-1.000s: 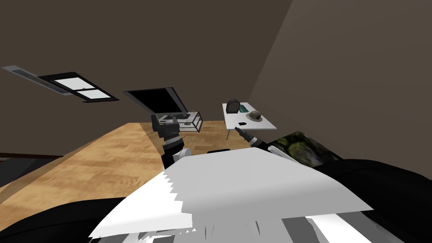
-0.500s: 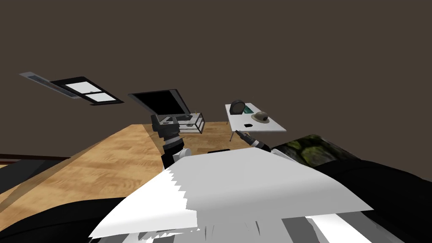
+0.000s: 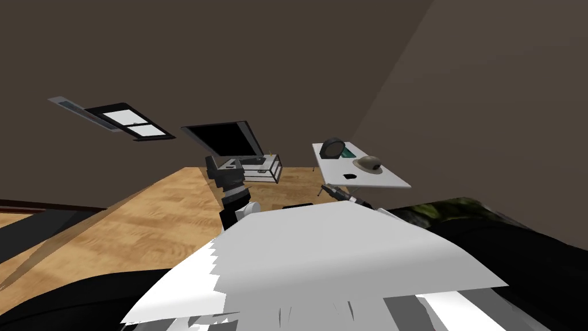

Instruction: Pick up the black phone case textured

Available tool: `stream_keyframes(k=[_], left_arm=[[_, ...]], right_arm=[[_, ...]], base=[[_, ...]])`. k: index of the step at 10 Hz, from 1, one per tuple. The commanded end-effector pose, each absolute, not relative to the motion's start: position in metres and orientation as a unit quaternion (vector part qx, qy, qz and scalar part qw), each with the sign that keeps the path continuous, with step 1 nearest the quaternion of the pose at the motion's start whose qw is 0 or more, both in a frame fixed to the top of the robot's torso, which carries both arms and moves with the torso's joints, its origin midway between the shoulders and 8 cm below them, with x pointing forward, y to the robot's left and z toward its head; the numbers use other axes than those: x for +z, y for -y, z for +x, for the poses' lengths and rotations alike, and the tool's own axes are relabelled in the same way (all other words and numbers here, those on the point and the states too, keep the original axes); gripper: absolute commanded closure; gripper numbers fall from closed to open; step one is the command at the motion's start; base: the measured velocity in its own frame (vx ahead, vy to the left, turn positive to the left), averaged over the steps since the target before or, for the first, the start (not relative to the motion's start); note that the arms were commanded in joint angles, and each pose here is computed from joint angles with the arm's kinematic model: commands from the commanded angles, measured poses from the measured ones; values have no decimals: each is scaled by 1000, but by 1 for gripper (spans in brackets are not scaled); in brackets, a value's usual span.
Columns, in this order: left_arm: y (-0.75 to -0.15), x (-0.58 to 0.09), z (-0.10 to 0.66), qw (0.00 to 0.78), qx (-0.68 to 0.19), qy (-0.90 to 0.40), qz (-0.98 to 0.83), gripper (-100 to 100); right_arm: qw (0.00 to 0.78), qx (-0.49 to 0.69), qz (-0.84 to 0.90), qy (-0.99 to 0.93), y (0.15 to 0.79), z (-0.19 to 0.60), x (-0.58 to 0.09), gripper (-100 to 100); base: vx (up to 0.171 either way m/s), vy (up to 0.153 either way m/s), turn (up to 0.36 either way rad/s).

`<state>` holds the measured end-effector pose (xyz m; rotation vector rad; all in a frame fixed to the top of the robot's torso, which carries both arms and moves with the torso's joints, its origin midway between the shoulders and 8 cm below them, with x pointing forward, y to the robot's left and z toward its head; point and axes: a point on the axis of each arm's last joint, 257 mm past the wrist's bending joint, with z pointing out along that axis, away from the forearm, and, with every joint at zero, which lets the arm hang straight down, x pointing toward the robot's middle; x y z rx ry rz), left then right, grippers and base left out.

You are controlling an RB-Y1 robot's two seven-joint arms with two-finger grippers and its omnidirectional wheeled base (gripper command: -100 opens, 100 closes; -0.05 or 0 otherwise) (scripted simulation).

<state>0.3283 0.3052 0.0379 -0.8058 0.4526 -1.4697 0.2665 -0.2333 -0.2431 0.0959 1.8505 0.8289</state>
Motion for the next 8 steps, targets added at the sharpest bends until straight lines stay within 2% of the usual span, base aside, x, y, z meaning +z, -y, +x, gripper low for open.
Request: stream_keyframes(k=[1,4,8], left_arm=[[-305,38,328,646,-646,-199,-354,0],[-305,38,328,646,-646,-199,-354,0],[-305,38,328,646,-646,-199,-354,0]], right_arm=[[511,323,12,-796,239,250,-261,-100],[465,271,-51,-841,258,211,-302,-100],[404,213,-127,-881,291,163,-345,-100]], base=[[163,109,116],[159,64,155],[133,14,141]])
